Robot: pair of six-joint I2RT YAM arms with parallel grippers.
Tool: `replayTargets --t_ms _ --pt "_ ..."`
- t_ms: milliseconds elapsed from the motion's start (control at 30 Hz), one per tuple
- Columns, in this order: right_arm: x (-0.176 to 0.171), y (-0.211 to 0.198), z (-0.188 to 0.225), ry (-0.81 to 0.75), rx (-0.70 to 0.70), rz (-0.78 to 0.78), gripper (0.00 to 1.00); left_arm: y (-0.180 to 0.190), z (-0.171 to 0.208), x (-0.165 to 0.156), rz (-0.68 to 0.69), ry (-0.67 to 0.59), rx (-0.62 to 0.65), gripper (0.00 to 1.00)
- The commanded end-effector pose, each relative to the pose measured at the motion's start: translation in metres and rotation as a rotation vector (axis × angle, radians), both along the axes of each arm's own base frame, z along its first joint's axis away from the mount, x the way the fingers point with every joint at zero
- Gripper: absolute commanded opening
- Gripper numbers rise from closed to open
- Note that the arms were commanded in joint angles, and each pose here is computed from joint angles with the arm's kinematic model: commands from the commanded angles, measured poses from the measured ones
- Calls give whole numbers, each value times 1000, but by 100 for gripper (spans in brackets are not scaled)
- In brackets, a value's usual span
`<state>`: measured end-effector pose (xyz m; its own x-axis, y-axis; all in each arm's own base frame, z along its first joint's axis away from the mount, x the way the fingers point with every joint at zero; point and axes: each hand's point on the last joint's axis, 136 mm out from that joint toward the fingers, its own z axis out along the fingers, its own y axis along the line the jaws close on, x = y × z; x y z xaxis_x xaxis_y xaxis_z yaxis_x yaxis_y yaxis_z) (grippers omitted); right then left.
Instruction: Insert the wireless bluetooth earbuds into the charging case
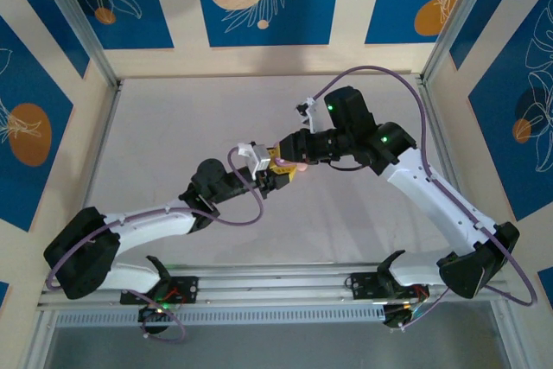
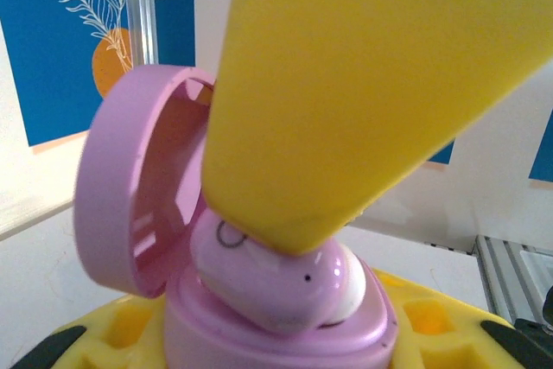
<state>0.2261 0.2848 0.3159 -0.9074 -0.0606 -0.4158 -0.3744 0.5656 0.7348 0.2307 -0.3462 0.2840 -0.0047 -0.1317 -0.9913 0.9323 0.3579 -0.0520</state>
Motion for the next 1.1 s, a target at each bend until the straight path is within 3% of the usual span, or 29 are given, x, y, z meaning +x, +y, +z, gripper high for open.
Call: replayTargets --t_ms 0,1067 --pt "0 -2 -5 2 -46 -3 27 -3 37 -8 -20 -83 -85 20" --pt "-2 -10 18 -50 -32 -42 28 -2 35 -6 -9 -79 -84 20"
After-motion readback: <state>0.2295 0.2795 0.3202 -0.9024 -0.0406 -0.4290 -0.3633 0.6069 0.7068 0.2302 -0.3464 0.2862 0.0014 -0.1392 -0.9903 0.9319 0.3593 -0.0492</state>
